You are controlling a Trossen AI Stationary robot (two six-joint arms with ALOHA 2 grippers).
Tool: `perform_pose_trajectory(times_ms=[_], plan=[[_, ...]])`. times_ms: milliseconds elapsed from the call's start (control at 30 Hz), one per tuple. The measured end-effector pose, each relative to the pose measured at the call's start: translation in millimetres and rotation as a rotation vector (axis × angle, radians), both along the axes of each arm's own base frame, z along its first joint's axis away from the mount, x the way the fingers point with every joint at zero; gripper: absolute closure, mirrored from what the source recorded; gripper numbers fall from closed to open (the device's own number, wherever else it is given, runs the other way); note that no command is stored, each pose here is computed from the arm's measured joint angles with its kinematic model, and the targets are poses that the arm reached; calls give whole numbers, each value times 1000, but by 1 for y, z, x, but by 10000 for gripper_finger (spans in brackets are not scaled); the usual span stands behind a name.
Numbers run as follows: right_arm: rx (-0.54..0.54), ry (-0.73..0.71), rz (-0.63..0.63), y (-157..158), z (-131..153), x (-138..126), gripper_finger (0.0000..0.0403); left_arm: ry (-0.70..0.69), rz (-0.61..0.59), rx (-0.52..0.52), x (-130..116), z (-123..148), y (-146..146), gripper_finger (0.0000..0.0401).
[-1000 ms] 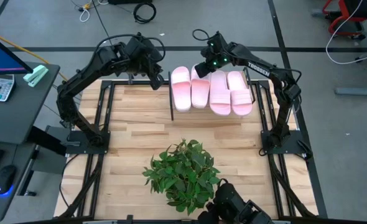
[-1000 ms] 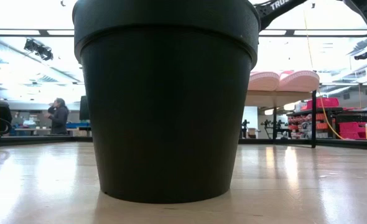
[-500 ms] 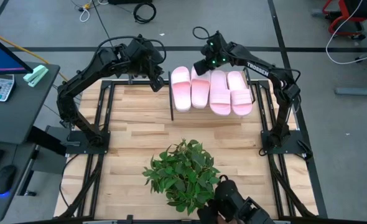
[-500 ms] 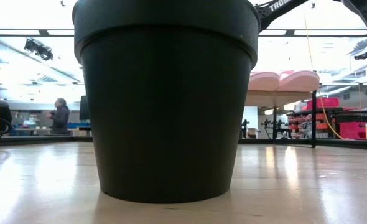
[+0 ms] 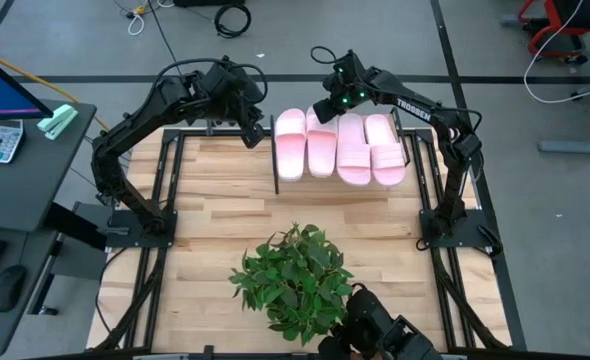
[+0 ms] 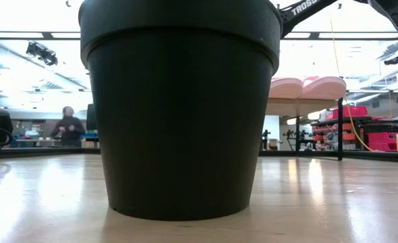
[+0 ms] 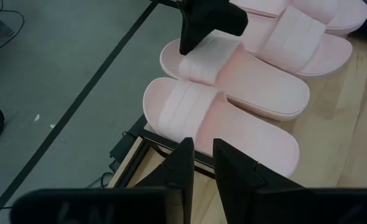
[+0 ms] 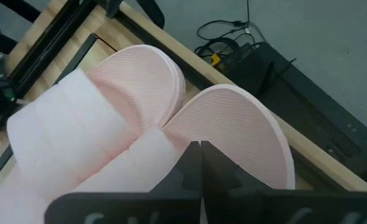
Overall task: Pick and place slides into the shelf
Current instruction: Adjust the slide on the shelf, then return to Home Position
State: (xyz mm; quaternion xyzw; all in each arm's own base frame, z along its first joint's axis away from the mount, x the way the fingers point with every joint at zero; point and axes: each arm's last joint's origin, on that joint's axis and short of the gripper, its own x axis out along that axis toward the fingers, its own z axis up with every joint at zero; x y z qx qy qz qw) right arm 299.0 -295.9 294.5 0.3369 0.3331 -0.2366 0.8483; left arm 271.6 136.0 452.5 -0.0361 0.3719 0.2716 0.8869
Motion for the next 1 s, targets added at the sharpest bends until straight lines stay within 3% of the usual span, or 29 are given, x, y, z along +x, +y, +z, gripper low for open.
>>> perform_pose_trajectory(times_ms=[567, 767, 1000], plan=[[-13, 18, 1, 0, -1, 0, 393, 0, -1, 1, 0, 0, 0, 335], [-46, 21, -16, -3, 6, -2, 347, 2, 2, 3, 0, 0, 0, 342], [-160, -25, -4, -15, 55, -16, 282, 33, -41, 43, -1, 0, 1, 350]])
